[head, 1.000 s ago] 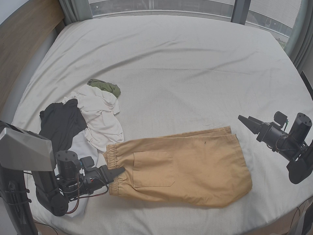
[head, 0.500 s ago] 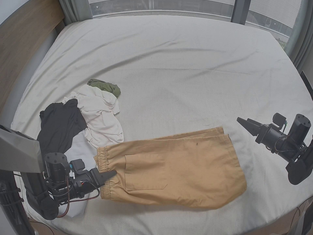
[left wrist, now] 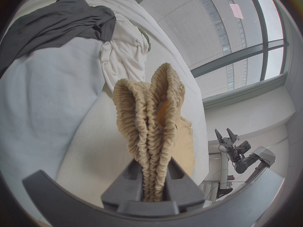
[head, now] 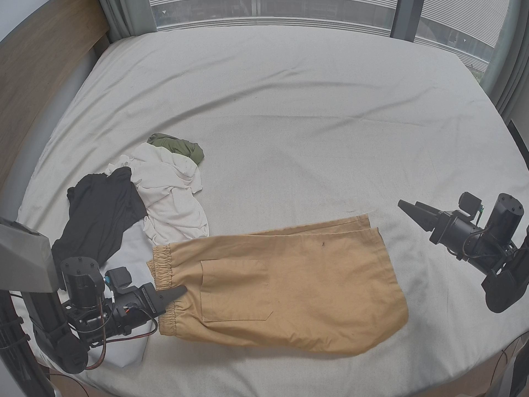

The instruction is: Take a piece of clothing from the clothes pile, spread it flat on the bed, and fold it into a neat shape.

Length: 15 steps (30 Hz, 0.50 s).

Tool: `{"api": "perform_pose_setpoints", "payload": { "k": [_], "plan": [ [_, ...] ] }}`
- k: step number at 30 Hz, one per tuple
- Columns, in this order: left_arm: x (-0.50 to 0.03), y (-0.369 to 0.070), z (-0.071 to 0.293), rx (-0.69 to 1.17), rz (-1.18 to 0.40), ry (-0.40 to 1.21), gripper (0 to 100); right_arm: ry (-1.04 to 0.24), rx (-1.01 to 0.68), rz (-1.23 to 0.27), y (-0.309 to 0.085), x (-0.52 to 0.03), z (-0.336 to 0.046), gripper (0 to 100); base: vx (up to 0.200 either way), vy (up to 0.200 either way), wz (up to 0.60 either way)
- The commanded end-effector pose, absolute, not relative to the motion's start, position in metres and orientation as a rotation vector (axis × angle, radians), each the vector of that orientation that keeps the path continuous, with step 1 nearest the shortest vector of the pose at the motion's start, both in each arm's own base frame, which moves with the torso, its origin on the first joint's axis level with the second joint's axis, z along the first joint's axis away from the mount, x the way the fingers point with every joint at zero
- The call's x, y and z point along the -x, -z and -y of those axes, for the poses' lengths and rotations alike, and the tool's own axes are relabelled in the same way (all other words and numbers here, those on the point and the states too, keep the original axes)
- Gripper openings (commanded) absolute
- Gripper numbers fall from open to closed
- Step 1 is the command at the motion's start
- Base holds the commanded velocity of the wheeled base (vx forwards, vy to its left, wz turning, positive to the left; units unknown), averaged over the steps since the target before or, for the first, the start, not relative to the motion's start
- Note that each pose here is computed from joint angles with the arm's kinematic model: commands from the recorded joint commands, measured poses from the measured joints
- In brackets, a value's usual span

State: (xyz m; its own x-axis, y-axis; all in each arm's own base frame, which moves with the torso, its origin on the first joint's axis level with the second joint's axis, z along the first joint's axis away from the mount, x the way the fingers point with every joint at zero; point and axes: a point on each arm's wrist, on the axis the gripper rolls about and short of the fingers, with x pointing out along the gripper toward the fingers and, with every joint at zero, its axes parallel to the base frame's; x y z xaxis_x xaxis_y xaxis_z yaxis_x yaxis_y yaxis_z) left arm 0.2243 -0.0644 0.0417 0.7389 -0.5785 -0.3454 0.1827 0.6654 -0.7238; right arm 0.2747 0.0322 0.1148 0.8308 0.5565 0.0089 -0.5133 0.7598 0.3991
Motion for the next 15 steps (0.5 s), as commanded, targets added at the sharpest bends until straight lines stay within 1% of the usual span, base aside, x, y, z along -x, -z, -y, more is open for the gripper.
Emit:
{"api": "perform_pose_setpoints", "payload": {
  "k": [1,8,13,15],
  "plan": [
    [-0.220,-0.059,0.063,0.720,-0.533,0.493,0,-0.584,-0.401,-0.112,-0.115,-0.275,-0.032,100,0.000,0.000,0.00],
    [-0.215,-0.074,0.072,0.712,-0.477,0.554,0,-0.587,-0.400,-0.114,-0.114,-0.275,-0.033,100,0.000,0.000,0.00],
    [-0.214,-0.078,0.080,0.706,-0.470,0.594,0,-0.590,-0.400,-0.116,-0.114,-0.275,-0.034,100,0.000,0.000,0.00],
    [-0.217,-0.082,0.088,0.701,-0.455,0.629,0,-0.591,-0.402,-0.126,-0.112,-0.276,-0.035,100,0.000,0.000,0.00]
  ]
}}
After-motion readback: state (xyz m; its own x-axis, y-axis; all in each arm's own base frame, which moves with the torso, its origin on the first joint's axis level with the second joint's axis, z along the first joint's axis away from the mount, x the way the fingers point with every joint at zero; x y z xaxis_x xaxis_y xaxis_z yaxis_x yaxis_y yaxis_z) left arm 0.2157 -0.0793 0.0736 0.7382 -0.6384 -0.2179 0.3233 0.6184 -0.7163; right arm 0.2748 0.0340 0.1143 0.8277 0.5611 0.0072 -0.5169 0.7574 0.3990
